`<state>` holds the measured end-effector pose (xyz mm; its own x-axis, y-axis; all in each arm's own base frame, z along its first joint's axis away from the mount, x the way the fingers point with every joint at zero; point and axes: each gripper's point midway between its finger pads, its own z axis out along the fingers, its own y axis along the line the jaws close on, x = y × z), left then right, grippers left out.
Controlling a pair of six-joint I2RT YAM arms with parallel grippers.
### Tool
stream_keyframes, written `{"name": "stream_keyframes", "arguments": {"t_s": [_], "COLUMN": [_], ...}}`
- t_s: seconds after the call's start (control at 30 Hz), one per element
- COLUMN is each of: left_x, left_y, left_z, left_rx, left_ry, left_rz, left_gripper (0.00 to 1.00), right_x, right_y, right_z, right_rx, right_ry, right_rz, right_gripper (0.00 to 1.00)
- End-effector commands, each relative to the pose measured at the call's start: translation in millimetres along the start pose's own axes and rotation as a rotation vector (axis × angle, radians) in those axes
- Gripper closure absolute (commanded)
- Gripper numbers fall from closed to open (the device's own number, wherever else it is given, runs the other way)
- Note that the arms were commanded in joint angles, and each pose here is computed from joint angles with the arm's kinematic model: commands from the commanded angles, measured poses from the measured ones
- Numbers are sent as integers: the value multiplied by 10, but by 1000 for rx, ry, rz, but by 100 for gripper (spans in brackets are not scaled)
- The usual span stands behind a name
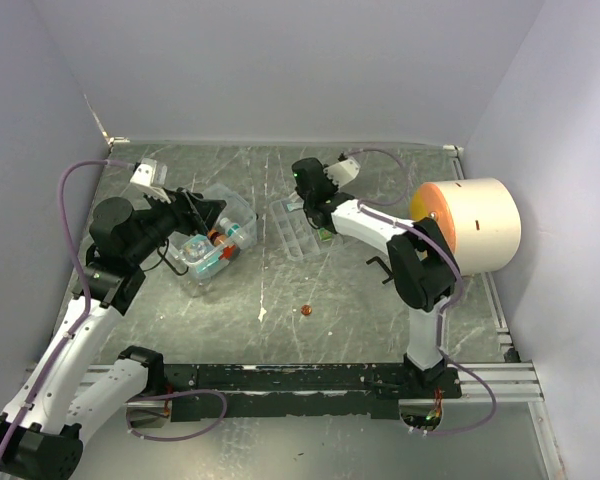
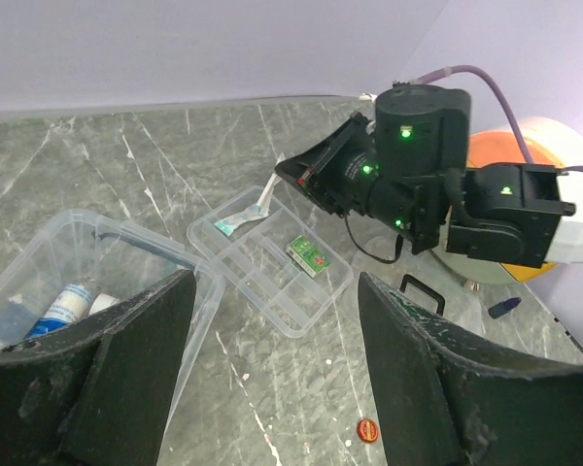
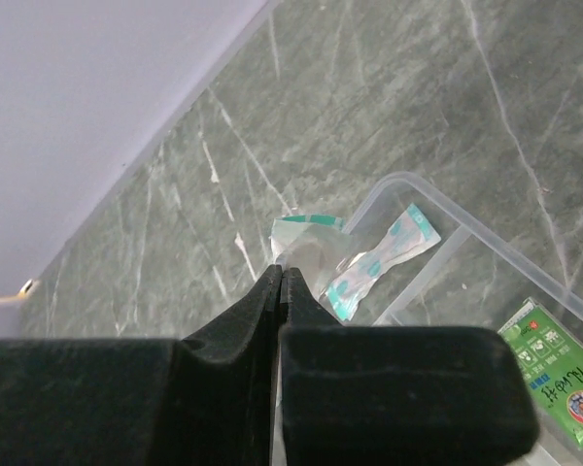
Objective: Organize the medicine kit
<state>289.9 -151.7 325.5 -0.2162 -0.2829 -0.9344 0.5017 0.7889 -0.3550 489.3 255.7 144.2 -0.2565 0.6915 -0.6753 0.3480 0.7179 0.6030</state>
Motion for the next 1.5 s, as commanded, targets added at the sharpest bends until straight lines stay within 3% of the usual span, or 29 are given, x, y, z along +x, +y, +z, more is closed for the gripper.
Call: {"name": "stream_keyframes", "arguments": {"t_s": [0.0, 0.33, 1.0, 1.3, 1.47], "left_x": [-148, -131, -118, -127, -129], "left_y": [-67, -64, -51, -51, -48], "left_z": [-36, -30, -20, -25, -32], "left_rx": [27, 27, 23, 23, 19], "left_ry": [-35, -32, -29, -32, -32], "left_rz": [29, 27, 25, 27, 31], "left_gripper": [21, 21, 21, 21, 21], "right_x": [-10, 330, 579, 307, 99], "right_y": [-98, -312, -593, -332, -175], "right_z": [159, 454, 547, 433, 256], "right_rx": [74, 139, 244, 154, 71], "right_ry": [-58, -18, 14, -17, -23], "right_rz": [68, 64, 107, 90, 3], "right_gripper": [100, 100, 100, 62, 55]}}
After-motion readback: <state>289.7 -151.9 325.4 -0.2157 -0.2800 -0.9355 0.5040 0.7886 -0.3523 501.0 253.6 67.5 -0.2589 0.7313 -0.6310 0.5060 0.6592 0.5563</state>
